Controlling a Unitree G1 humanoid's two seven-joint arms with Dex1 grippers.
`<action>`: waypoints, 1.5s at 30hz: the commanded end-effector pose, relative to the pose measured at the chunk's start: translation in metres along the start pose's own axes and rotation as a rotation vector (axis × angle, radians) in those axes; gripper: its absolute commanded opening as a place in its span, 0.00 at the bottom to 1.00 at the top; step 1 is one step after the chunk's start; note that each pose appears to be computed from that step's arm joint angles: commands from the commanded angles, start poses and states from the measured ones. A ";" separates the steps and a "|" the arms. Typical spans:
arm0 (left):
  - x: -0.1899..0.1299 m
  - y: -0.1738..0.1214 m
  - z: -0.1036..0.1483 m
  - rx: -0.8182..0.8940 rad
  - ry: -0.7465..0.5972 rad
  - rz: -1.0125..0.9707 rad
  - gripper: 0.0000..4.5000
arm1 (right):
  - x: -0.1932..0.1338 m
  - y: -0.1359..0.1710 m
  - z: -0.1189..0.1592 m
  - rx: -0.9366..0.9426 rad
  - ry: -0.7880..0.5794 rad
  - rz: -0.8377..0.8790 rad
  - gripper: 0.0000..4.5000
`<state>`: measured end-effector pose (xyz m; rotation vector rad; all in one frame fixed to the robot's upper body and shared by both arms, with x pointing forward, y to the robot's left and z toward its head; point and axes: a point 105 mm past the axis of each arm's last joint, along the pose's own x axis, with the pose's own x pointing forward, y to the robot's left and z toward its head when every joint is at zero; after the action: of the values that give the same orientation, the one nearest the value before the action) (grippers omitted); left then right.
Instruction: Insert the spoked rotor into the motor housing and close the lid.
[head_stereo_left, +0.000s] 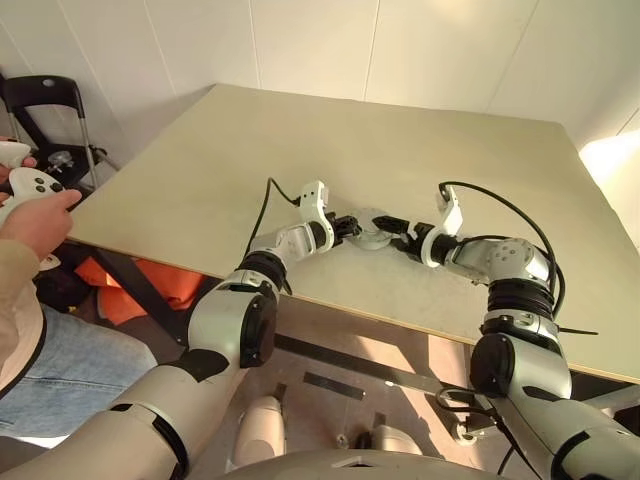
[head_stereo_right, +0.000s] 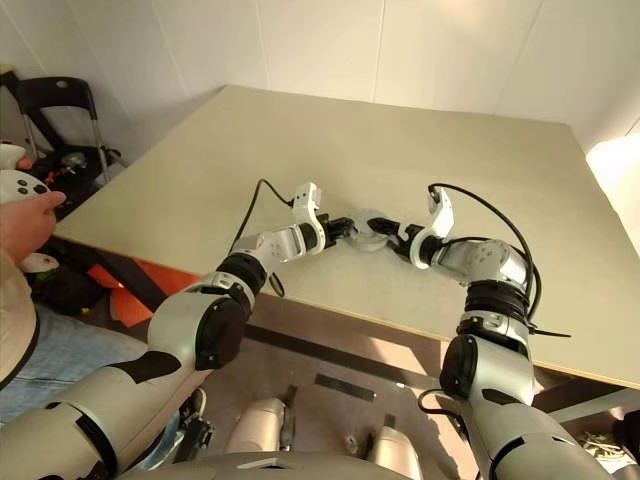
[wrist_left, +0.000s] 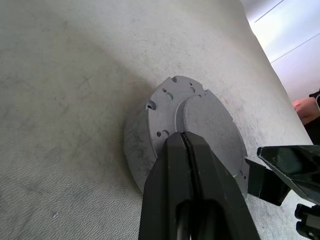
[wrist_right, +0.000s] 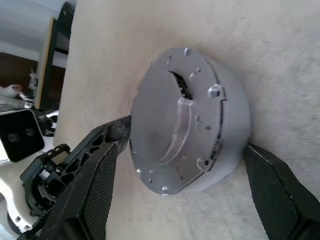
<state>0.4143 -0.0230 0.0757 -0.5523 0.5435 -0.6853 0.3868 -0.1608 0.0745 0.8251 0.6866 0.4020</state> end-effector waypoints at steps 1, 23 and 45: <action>0.002 -0.005 -0.005 0.022 0.021 -0.009 0.00 | 0.016 0.022 -0.012 0.051 0.049 0.089 0.99; 0.000 0.002 -0.004 0.030 0.016 0.013 0.00 | 0.052 0.079 -0.006 0.142 -0.032 0.244 0.99; -0.006 0.008 0.012 0.022 -0.062 0.002 0.00 | 0.051 0.062 0.025 0.204 -0.199 0.141 0.46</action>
<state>0.4257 0.0013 0.0791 -0.5281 0.4819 -0.6201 0.4255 -0.1170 0.0820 1.0458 0.5719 0.3070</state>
